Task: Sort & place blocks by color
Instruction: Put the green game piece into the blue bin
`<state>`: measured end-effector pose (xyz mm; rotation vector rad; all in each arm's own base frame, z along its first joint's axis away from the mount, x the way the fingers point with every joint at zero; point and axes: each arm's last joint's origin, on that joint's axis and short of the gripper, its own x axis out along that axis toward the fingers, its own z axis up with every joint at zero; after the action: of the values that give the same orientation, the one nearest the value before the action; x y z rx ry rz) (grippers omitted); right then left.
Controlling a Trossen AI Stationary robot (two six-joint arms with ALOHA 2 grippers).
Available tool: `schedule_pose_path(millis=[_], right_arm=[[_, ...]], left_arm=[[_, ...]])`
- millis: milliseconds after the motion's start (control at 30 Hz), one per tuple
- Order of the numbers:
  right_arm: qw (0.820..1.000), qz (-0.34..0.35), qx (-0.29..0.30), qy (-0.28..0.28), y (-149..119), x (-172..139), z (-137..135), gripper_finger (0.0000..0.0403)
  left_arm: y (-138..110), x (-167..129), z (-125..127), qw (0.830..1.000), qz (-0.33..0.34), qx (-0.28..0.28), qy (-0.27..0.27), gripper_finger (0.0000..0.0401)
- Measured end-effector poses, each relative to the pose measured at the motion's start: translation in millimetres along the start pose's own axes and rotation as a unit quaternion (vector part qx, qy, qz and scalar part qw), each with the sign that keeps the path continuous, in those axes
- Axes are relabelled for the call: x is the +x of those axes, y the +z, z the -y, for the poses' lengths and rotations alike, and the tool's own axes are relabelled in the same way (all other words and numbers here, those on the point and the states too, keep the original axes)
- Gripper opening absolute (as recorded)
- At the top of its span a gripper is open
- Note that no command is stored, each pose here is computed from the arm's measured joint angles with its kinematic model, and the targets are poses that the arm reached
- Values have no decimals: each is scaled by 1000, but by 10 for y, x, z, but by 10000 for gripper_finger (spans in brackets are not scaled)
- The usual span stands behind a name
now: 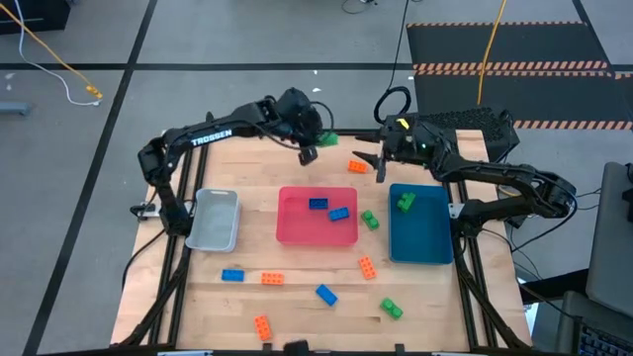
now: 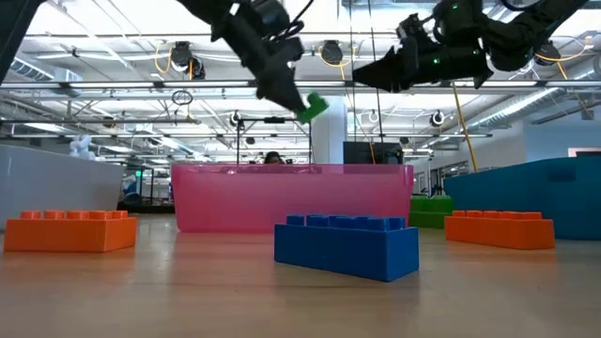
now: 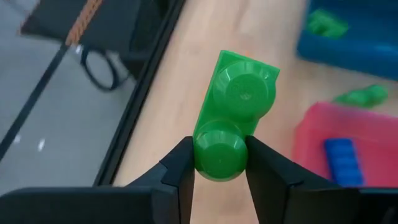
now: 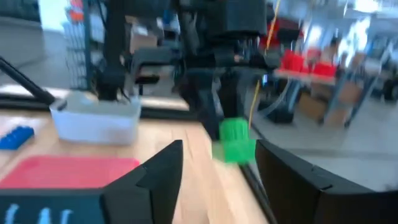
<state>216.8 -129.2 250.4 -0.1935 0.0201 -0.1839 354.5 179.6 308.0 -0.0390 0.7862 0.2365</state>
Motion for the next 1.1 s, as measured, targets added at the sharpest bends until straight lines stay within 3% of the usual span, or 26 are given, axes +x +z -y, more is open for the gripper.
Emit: schedule_pose_path(millis=[200,367,500,900,1100], right_arm=[[996,91,4,-3,37,-68,-89,272],[995,94,24,3,40,-66,-113,320],[994,103,35,6,61,-61,-135,335],[994,101,40,2,61,-54,-148,300],[994,105,22,9,73,-43,-188,231]], left_arm=[[123,63,313,999,35,-35,-13,117],[265,55,493,995,95,-34,-27,117],[309,46,578,993,113,-28,-33,117],[448,13,792,982,178,-15,-59,117],[444,14,797,983,176,-14,-60,117]])
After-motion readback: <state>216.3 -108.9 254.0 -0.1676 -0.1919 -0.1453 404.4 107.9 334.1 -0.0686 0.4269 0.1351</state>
